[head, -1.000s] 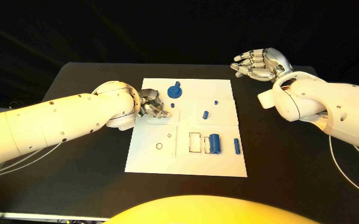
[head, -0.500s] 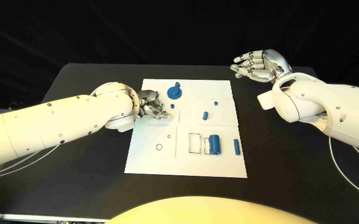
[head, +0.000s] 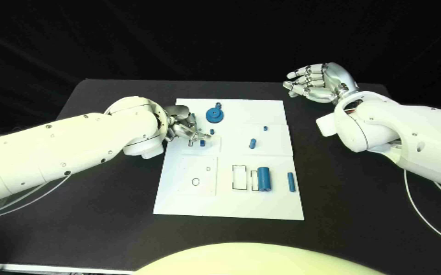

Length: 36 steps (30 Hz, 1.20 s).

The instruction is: Assemble the parts on the task board

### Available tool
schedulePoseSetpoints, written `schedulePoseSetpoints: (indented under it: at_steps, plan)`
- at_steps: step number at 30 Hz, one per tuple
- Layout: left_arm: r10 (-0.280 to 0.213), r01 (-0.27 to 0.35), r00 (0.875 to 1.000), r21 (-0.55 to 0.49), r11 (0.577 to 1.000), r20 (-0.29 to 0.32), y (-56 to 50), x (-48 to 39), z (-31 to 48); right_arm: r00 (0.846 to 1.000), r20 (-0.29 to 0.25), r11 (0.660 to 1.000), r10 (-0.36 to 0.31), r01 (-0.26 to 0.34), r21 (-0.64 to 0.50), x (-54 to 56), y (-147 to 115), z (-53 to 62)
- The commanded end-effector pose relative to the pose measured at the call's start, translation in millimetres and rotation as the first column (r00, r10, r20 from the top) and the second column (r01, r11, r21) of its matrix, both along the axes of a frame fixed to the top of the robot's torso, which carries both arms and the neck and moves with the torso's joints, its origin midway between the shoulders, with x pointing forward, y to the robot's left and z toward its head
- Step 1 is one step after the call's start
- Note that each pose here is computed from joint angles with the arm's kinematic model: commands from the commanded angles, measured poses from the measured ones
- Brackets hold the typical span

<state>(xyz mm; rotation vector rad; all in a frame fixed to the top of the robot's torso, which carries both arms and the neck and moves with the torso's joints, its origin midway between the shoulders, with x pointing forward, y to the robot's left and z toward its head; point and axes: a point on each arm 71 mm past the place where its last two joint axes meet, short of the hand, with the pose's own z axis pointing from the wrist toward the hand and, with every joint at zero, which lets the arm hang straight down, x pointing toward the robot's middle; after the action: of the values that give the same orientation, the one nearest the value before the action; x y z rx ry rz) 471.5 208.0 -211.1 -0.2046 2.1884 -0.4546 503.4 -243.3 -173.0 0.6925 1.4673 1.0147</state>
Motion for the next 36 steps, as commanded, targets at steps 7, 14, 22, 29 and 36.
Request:
schedulePoseSetpoints:
  at_steps: [7, 14, 22, 29, 36]
  plan:
    - [0.019, -0.019, 1.0, -0.034, 0.999, 0.013, 9.6, 11.0, 28.2, 1.0, 0.014, 1.0, 0.008, -0.008, 0.004, 0.3, 0.6, 0.6]
    - [0.06, -0.059, 0.998, -0.036, 0.998, 0.025, 20.0, 34.9, 44.5, 1.0, 0.014, 1.0, 0.009, -0.009, 0.004, 0.6, 0.7, 0.6]
    - [0.081, -0.082, 0.996, 0.034, 0.996, 0.027, 26.4, 68.6, 51.2, 1.0, 0.013, 1.0, 0.011, -0.011, 0.005, 0.8, 1.0, 0.4]
    - [0.078, -0.077, 0.997, 0.092, 0.993, -0.004, 28.1, 83.4, 48.8, 1.0, 0.012, 1.0, 0.01, -0.01, 0.004, 0.9, 0.7, 0.3]
    - [0.087, -0.082, 0.996, 0.121, 0.989, -0.034, 27.4, 92.6, 40.8, 1.0, 0.012, 1.0, 0.012, -0.012, 0.005, 1.1, 1.7, 0.3]
